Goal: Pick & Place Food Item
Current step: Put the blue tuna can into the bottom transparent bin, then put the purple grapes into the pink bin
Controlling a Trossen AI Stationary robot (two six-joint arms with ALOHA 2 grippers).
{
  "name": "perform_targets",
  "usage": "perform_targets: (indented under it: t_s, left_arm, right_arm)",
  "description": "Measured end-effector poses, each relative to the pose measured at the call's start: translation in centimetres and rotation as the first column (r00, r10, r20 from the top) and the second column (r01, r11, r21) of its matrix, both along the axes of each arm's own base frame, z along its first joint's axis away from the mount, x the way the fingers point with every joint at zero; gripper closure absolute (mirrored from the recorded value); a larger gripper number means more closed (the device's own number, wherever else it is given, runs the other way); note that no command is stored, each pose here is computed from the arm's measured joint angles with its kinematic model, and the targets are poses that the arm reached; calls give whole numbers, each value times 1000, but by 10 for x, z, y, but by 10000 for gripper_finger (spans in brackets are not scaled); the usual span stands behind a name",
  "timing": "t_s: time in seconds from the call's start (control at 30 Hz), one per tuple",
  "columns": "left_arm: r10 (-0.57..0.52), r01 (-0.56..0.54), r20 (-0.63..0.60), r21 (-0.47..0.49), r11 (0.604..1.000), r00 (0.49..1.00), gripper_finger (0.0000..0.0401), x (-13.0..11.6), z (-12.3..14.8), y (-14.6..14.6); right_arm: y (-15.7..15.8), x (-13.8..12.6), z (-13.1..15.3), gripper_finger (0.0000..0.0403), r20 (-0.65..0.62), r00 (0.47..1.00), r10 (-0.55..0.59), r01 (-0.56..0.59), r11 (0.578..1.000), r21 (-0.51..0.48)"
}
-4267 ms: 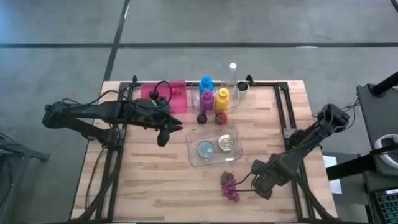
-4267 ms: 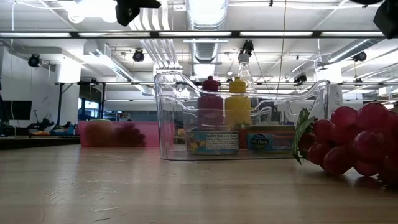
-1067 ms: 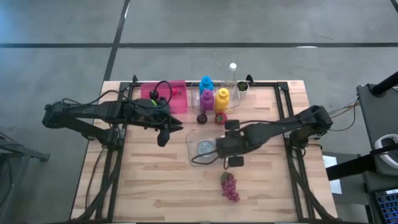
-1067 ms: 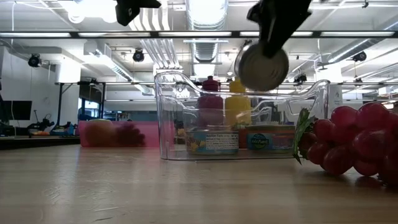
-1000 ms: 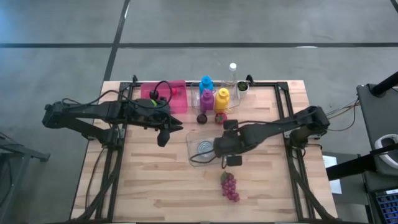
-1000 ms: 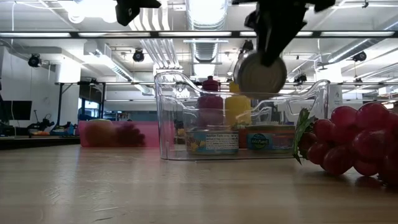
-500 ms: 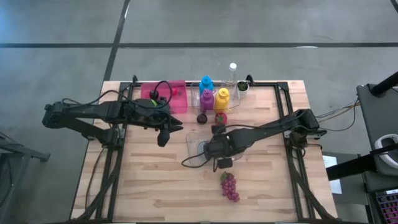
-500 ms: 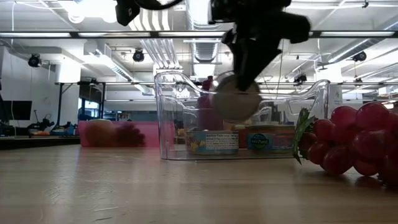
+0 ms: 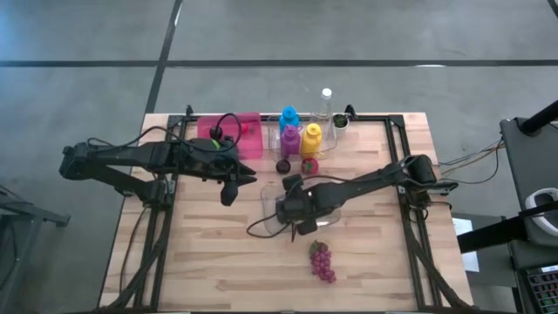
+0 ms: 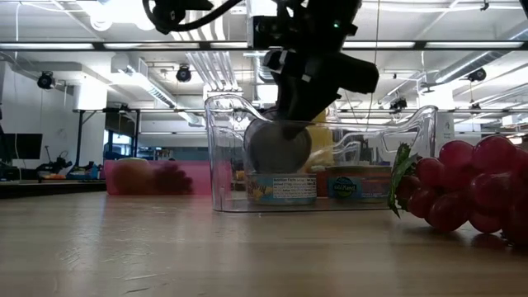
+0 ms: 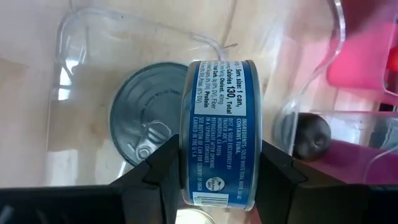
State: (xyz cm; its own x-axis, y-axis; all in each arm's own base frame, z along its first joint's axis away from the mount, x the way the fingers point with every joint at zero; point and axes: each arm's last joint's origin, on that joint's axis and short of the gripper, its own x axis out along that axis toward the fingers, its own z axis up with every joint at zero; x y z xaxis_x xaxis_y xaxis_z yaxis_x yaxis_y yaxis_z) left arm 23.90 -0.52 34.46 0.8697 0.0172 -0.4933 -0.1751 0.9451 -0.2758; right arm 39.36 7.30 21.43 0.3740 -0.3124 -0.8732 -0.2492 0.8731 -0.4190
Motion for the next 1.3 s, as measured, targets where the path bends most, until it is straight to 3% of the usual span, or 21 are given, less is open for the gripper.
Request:
perform_targets:
  t_s: [0.1,0.3,0.8,1.07,1.3]
  left_arm:
    - [0,0,0,0,1000,1000,293,0,0,0]
    - [0,0,0,0,1000,1000,293,0,0,0]
    - [0,0,0,0,1000,1000,293,0,0,0]
    - [0,0,0,0,1000,1000,293,0,0,0]
    - [-2,2,-1,5,1000,1000,293,0,0,0]
  right_arm:
    - [0,0,-1,257,-7,1000,-7,7,1000,8]
    - [-1,0,-1,207,6,999,-45,45,999,22]
    - [12,1,9,142,18,999,39,-39,998,-45]
    - [11,-6,10,104,-16,1000,-20,19,999,-40]
    - [9,-21,47,88,76,993,-86,79,993,91]
